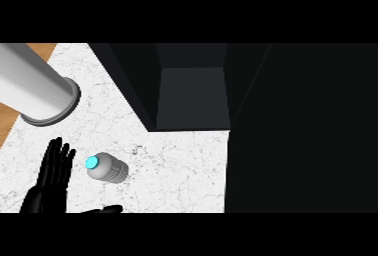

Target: Pick up the bottled water, place it into the cabinet and close the cabinet

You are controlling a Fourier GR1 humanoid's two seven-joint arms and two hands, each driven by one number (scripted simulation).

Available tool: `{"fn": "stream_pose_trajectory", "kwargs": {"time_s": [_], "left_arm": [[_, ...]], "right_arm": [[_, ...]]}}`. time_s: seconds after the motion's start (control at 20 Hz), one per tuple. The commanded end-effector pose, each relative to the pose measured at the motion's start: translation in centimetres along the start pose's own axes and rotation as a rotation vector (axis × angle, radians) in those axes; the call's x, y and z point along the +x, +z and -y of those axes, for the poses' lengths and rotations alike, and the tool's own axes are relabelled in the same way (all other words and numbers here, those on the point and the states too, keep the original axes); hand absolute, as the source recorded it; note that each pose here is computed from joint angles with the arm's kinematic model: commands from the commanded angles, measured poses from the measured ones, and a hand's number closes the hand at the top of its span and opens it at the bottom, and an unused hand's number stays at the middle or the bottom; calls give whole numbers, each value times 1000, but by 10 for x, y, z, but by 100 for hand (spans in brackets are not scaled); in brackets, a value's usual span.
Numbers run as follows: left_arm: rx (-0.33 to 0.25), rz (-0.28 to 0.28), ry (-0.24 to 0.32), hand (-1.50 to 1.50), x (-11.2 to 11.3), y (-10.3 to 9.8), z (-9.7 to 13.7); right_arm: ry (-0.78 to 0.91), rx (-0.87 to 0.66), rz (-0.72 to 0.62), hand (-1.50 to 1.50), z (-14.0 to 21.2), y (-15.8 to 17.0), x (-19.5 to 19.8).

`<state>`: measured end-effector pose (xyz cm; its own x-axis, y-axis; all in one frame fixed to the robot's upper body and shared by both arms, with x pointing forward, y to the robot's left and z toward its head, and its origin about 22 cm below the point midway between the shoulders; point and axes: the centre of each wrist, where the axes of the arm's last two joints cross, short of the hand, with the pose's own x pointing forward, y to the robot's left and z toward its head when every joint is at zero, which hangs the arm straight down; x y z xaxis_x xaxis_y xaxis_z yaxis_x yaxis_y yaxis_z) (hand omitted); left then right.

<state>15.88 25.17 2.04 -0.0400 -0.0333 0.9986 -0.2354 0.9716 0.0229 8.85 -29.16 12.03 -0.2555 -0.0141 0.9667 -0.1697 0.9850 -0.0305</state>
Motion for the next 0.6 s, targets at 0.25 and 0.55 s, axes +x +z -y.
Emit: {"fn": "stream_pose_trajectory", "kwargs": {"time_s": [0.25, 0.55], "left_arm": [[54, -72, -8, -150, -58, -16, -23], [32, -103, 10, -150, -82, -31, -7]], "right_arm": [[-100, 41, 91, -150, -14, 21, 40], [-108, 59, 83, -150, -13, 24, 44]]}}
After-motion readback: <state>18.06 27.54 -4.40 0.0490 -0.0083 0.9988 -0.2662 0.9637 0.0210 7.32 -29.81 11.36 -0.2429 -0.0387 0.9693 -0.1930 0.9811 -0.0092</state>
